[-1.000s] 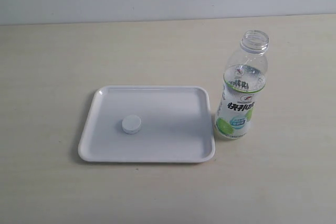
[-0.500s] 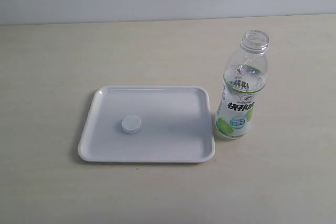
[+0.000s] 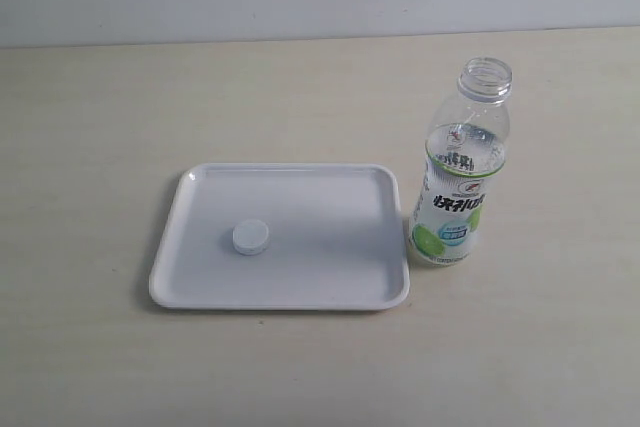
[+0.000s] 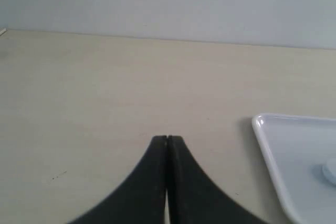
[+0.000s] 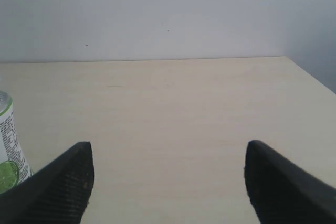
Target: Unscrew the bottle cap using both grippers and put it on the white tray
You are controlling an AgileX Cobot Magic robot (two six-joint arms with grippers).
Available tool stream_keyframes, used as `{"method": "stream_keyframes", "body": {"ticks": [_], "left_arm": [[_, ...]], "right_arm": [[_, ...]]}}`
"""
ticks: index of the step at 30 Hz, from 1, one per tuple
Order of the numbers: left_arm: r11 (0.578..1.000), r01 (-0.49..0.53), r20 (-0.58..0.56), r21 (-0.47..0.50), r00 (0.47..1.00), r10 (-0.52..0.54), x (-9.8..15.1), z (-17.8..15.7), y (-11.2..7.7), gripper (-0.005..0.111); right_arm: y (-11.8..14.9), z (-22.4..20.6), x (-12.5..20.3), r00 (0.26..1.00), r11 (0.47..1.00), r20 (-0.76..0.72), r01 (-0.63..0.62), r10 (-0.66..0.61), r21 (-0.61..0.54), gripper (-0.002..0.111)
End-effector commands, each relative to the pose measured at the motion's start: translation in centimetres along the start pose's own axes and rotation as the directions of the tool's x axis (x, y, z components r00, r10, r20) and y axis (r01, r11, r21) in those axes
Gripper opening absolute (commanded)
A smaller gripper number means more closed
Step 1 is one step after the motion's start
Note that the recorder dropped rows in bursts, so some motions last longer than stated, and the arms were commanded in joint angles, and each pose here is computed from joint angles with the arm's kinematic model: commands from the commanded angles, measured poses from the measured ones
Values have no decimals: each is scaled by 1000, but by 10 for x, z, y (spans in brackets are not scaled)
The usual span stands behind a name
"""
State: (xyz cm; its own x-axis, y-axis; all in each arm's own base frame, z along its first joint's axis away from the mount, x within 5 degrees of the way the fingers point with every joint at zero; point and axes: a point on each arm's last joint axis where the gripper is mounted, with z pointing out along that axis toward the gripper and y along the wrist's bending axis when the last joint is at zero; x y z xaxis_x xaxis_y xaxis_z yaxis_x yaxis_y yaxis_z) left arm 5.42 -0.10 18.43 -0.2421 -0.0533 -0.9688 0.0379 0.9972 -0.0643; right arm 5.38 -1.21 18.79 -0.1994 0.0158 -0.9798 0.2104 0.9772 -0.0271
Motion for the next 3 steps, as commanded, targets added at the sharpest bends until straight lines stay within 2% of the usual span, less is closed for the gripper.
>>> {"method": "stream_keyframes", "body": {"ticks": [1,3], "left_arm": [[1000,-4,7,6,1000,4,0,0,0,0],[1000,-4,7,6,1000,4,0,0,0,0]], "right_arm": [[0,0,0,1000,1000,6,7,-7,7,74],[0,0,0,1000,1000,6,7,-7,7,74]]}}
